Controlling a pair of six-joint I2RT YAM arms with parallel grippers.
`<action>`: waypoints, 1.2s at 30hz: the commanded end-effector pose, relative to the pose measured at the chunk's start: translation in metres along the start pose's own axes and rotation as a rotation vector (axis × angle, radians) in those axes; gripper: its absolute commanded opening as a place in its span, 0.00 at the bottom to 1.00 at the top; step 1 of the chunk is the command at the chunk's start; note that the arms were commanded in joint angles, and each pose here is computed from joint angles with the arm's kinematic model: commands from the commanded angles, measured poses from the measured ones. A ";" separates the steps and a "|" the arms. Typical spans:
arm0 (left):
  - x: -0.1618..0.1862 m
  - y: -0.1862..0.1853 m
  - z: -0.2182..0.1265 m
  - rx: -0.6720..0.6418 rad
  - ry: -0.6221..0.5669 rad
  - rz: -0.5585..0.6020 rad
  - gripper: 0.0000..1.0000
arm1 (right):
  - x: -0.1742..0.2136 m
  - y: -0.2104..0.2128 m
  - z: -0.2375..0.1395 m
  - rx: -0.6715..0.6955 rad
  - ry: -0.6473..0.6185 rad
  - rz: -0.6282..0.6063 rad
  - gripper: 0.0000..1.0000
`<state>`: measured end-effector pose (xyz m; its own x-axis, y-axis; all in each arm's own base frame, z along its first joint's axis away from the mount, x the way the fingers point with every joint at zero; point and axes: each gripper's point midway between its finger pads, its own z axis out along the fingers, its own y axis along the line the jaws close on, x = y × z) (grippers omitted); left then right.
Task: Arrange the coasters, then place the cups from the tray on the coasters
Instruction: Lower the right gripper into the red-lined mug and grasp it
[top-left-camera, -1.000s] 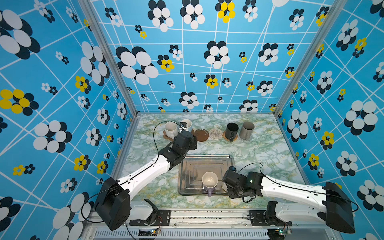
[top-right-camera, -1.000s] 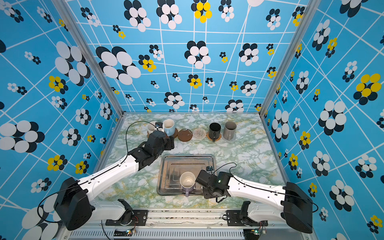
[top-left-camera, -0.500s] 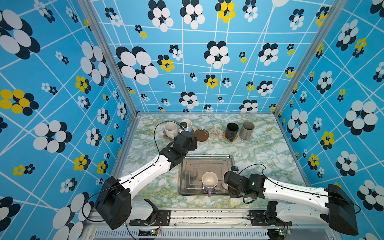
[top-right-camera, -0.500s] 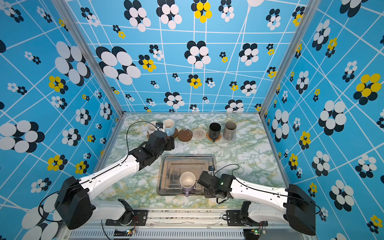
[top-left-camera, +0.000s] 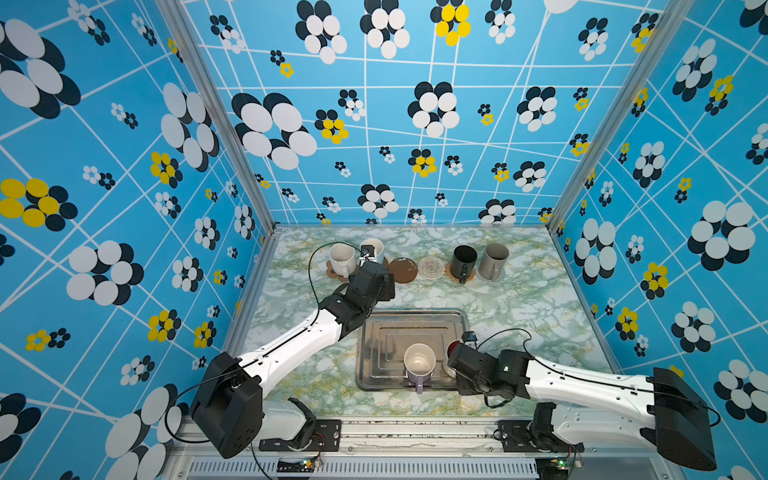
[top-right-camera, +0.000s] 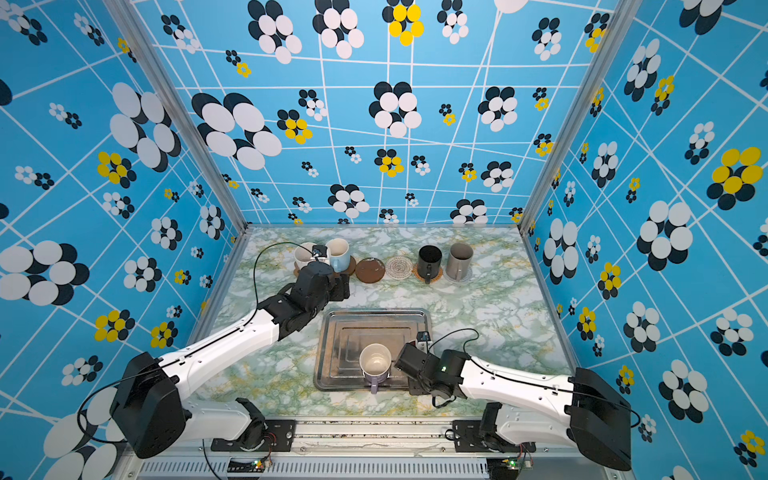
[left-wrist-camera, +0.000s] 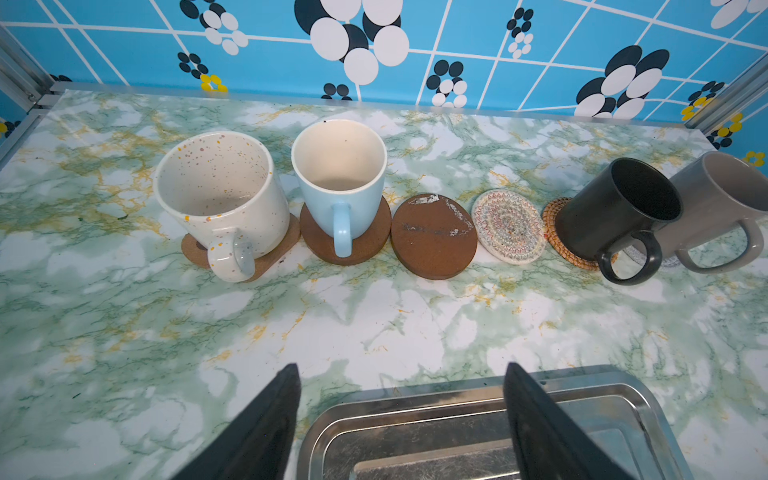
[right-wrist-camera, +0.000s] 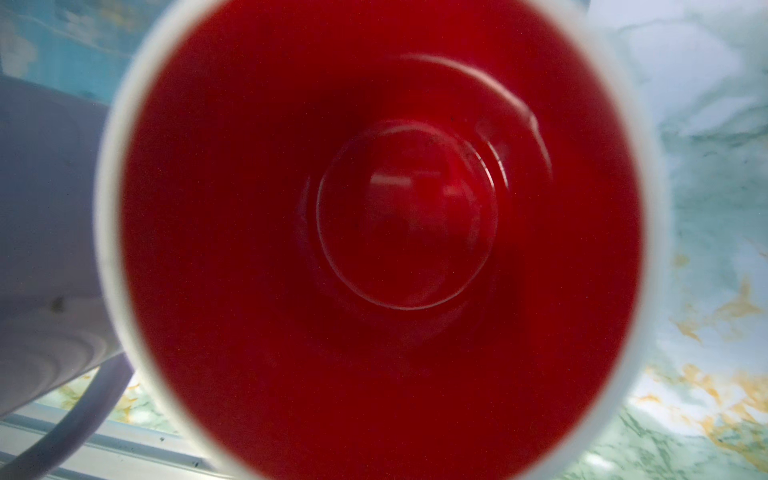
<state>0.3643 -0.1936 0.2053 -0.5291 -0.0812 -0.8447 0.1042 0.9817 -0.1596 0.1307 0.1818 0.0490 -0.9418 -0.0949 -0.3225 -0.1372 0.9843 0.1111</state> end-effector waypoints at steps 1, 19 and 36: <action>-0.007 -0.002 0.003 0.004 -0.005 -0.007 0.78 | -0.004 -0.005 0.003 0.035 -0.029 0.001 0.25; -0.005 0.000 0.006 0.000 0.004 -0.005 0.78 | -0.025 -0.013 -0.020 0.130 -0.078 -0.073 0.00; -0.003 0.004 0.009 -0.010 0.012 -0.007 0.78 | -0.047 -0.006 -0.040 0.139 -0.153 -0.123 0.00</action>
<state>0.3684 -0.1898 0.1997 -0.5408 -0.0828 -0.8371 0.0938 0.9830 -0.1578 0.1503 0.1716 0.0826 -0.8975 -0.1915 -0.3973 -0.1900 0.9808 -0.0434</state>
